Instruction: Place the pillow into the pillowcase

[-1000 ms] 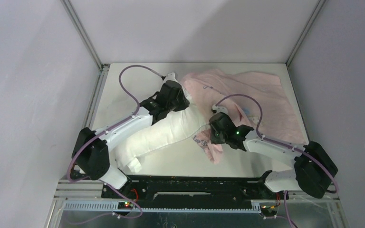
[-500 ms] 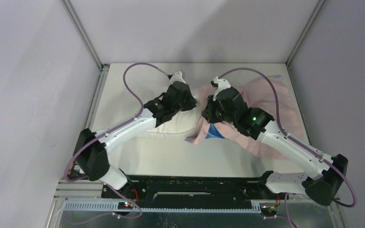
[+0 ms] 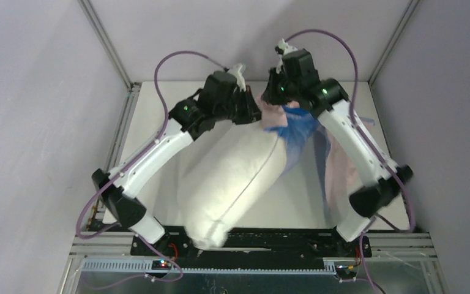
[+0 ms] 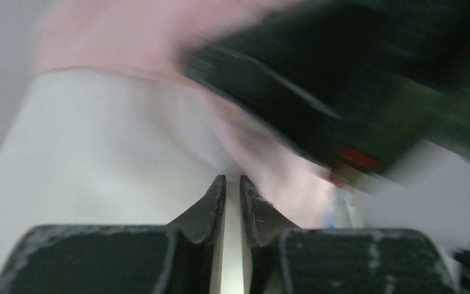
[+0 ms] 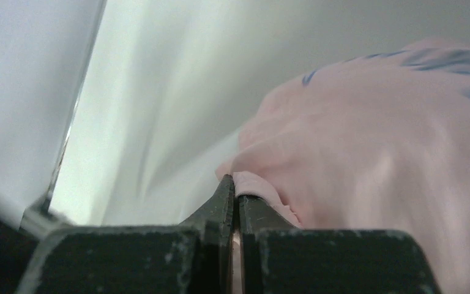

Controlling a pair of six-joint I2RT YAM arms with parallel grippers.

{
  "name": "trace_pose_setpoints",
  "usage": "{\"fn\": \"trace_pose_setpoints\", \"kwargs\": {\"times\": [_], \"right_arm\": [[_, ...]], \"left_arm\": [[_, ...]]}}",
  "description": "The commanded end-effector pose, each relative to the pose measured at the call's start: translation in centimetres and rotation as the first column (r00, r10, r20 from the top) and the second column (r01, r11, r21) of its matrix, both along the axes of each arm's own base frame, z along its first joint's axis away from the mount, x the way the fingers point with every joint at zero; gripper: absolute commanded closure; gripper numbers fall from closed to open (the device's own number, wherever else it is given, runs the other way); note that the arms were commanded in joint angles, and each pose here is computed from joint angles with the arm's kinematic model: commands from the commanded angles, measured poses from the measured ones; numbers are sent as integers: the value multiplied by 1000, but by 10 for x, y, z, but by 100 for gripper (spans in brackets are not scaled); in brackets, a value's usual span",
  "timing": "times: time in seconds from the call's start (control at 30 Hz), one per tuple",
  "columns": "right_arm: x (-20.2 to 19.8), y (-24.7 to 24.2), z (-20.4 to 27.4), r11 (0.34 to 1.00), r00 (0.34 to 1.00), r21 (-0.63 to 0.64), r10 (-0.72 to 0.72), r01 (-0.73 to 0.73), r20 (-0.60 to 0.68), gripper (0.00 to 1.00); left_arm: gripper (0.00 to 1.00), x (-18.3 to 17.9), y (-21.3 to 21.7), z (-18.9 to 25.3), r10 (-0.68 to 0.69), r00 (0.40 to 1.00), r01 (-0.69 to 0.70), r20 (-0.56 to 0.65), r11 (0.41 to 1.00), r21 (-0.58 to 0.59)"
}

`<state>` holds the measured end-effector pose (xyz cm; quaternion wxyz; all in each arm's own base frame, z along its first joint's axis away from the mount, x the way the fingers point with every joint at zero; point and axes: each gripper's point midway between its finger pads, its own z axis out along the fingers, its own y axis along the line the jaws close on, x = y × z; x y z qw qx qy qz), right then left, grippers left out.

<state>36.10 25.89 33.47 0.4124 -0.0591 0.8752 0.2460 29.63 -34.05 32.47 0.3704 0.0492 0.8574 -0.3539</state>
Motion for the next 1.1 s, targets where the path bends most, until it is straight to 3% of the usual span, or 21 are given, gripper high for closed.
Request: {"fn": "trace_pose_setpoints", "kwargs": {"times": [0.0, 0.13, 0.27, 0.47, 0.53, 0.83, 0.9, 0.93, 1.03, 1.07], "right_arm": [[82, 6, -56, 989, 994, -111, -105, 101, -32, 100], [106, 13, -98, 986, 987, -130, -118, 104, -105, 100], [113, 17, -117, 988, 984, -118, -114, 98, -137, 100], [116, 28, -126, 993, 983, -88, -88, 74, -161, 100], [116, 29, -128, 993, 982, -87, -87, 74, -166, 100], [110, 34, -124, 994, 983, -90, -80, 66, -162, 100], [108, 33, -120, 994, 985, -94, -75, 61, -155, 100], [107, 31, -116, 994, 986, -96, -74, 60, -150, 100], [100, 25, -99, 994, 990, -95, -66, 54, -121, 100], [97, 24, -91, 995, 993, -91, -58, 48, -104, 100]], "left_arm": [[76, -40, -34, 68, -366, 930, 366, 26, 917, -162], [40, -25, -4, 95, -263, 957, 271, 124, 961, -53], [20, -25, 37, 76, -146, 975, 133, 167, 987, 85], [6, -52, 49, -11, -140, 985, 109, 101, 957, 268], [1, -61, 37, -32, -178, 981, 151, 72, 948, 281], [0, -51, 2, -73, -252, 966, 204, 55, 878, 433], [4, -42, 7, -85, -220, 974, 172, 46, 862, 477], [12, -37, 11, -90, -192, 981, 149, 39, 860, 489], [58, -25, 24, -94, -117, 993, 98, 17, 895, 435], [81, -21, 30, -91, -90, 996, 75, 18, 912, 404]]}}
